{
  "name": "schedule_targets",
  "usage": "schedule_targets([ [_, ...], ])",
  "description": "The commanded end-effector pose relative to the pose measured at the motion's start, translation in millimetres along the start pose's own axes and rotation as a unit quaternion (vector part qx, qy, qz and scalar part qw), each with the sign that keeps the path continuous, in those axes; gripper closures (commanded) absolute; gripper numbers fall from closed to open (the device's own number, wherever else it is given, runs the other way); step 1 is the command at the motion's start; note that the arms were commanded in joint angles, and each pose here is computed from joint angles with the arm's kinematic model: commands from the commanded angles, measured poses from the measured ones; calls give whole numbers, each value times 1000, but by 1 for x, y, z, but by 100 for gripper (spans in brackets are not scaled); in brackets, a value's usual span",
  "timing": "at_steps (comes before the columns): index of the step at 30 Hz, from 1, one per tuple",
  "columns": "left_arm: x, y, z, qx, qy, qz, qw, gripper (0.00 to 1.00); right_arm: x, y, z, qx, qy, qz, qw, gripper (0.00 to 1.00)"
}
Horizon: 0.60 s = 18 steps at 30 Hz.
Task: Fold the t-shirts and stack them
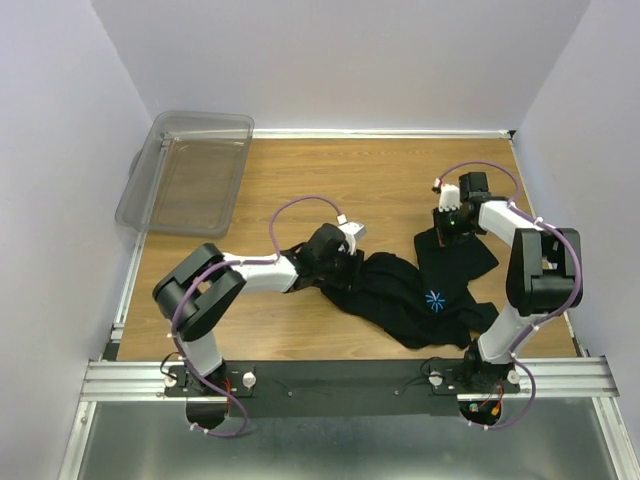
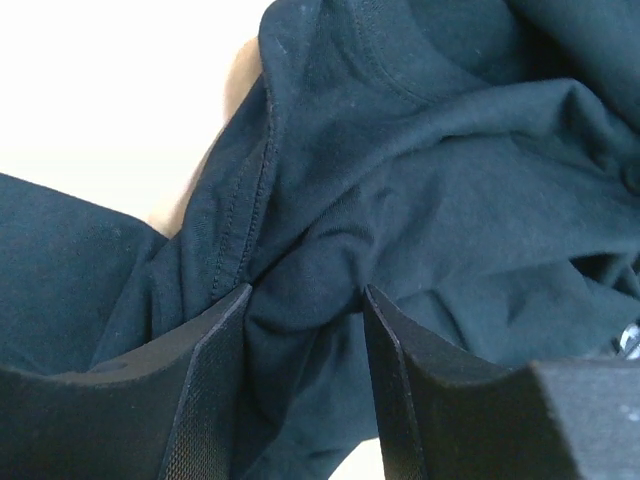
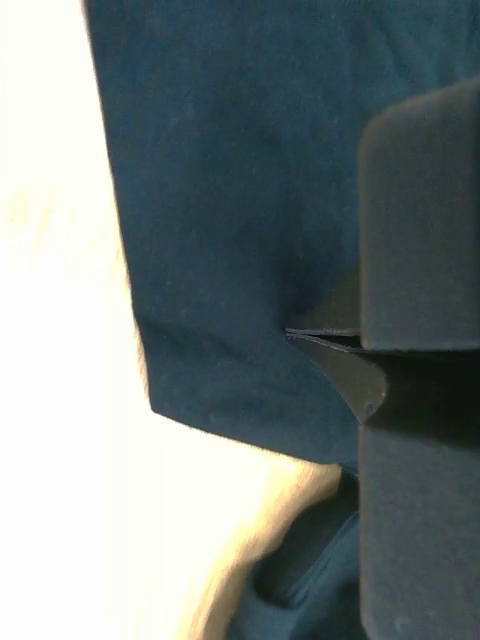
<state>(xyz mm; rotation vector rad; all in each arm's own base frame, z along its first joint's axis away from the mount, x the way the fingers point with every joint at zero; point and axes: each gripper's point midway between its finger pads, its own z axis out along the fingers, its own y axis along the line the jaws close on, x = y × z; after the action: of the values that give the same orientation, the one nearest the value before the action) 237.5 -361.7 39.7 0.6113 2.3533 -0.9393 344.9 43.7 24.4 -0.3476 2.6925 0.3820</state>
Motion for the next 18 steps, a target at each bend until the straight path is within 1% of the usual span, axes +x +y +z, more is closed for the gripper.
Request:
schedule_targets([
  [1, -15, -7, -21, -3, -52, -17, 998, 43, -33, 6, -21, -9, -50, -19, 999, 99],
  [2, -6, -2, -24, -12, -48, -23, 999, 43, -51, 12, -39, -13, -81, -30, 996, 99],
  [4, -8, -2, -34, -15, -61, -29, 998, 43, -88, 23, -71, -21, -137, -45, 989, 99],
  [5, 0, 6, -38, -26, -60, -35, 997, 43, -125, 33, -103, -30, -191, -66, 979, 100],
  [6, 2, 8, -42, -30, -64, -40, 997, 43, -142, 41, -126, -34, -220, -75, 972, 100],
  [7, -4, 5, -51, -27, -80, -49, 995, 43, -171, 53, -167, -34, -271, -85, 958, 99],
  [9, 4, 15, -61, -40, -88, -64, 993, 43, -189, 67, -201, -46, -310, -93, 945, 100],
  [10, -3, 10, -70, -31, -108, -71, 991, 43, -192, 75, -212, -58, -317, -87, 943, 99],
  [11, 4, 14, -74, -34, -107, -78, 991, 43, -194, 85, -218, -82, -316, -93, 941, 90],
  [12, 4, 12, -78, -29, -112, -81, 990, 42, -181, 90, -207, -97, -282, -81, 951, 78],
  [13, 2, 7, -85, -17, -123, -84, 989, 39, -173, 96, -182, -106, -243, -89, 960, 50],
  [14, 0, 4, -89, -9, -130, -85, 988, 36, -162, 98, -165, -103, -214, -97, 967, 40],
  [15, -3, 0, -93, -2, -139, -86, 987, 35, -136, 96, -134, -94, -164, -94, 977, 33],
  [16, -10, -6, -100, 9, -156, -85, 984, 33, -123, 95, -118, -80, -140, -104, 982, 30],
  [17, -14, -7, -105, 11, -166, -84, 982, 29, -107, 94, -96, -49, -107, -122, 986, 27],
  [18, -21, -12, -113, 17, -183, -81, 980, 26, -87, 96, -74, -36, -81, -133, 987, 26],
])
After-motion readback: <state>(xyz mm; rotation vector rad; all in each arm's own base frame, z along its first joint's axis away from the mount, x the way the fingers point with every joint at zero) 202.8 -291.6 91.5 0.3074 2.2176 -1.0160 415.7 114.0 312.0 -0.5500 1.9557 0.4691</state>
